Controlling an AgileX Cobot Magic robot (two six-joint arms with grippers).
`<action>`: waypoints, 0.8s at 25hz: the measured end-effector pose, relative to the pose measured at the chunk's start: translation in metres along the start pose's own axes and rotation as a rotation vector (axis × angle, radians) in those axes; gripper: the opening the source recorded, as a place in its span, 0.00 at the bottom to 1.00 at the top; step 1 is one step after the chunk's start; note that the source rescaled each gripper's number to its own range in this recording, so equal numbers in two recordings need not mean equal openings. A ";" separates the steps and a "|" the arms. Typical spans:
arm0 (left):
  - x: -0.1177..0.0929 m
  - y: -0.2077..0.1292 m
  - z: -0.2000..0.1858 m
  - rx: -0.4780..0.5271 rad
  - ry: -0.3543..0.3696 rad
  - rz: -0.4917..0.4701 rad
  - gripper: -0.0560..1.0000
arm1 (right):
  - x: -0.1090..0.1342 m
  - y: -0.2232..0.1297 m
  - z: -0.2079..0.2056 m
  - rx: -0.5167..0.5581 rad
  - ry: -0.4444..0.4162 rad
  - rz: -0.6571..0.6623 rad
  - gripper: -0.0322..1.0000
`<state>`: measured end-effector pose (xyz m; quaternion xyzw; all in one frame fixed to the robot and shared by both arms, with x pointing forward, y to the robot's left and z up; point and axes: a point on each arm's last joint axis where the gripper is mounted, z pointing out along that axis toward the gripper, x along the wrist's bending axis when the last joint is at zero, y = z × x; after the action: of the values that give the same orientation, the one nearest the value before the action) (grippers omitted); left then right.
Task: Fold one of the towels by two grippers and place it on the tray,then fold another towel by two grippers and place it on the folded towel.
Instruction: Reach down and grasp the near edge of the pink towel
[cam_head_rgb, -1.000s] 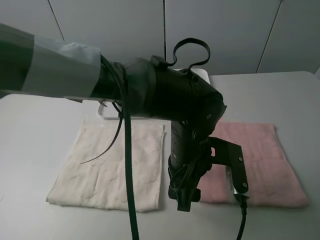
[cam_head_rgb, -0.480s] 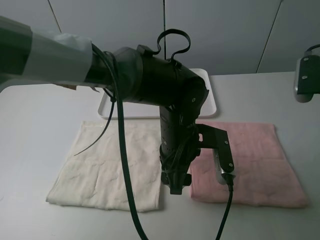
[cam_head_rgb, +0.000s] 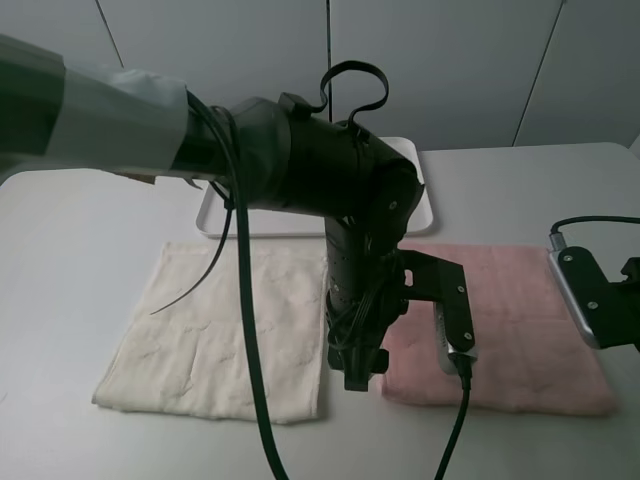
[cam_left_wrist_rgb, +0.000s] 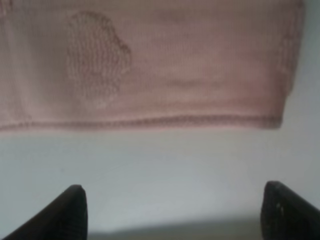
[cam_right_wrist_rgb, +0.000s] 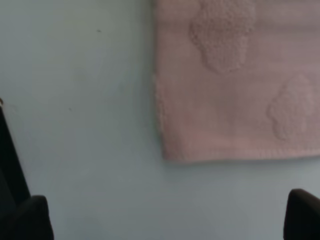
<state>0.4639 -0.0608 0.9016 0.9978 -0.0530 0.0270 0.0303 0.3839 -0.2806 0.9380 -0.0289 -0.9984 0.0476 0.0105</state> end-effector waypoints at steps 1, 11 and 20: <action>-0.003 0.002 0.000 -0.004 -0.001 0.008 0.92 | 0.002 0.000 0.004 0.002 0.010 -0.014 1.00; -0.010 0.010 0.000 -0.017 0.002 0.029 0.92 | -0.004 0.005 0.027 -0.020 -0.023 -0.058 1.00; -0.017 0.015 0.000 -0.022 0.006 0.051 0.92 | -0.010 0.008 0.040 -0.020 0.005 -0.069 1.00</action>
<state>0.4452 -0.0740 0.9017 0.9956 -0.0788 0.0303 0.0408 0.3929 -0.2771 0.8976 0.0055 -0.9992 0.0373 0.0144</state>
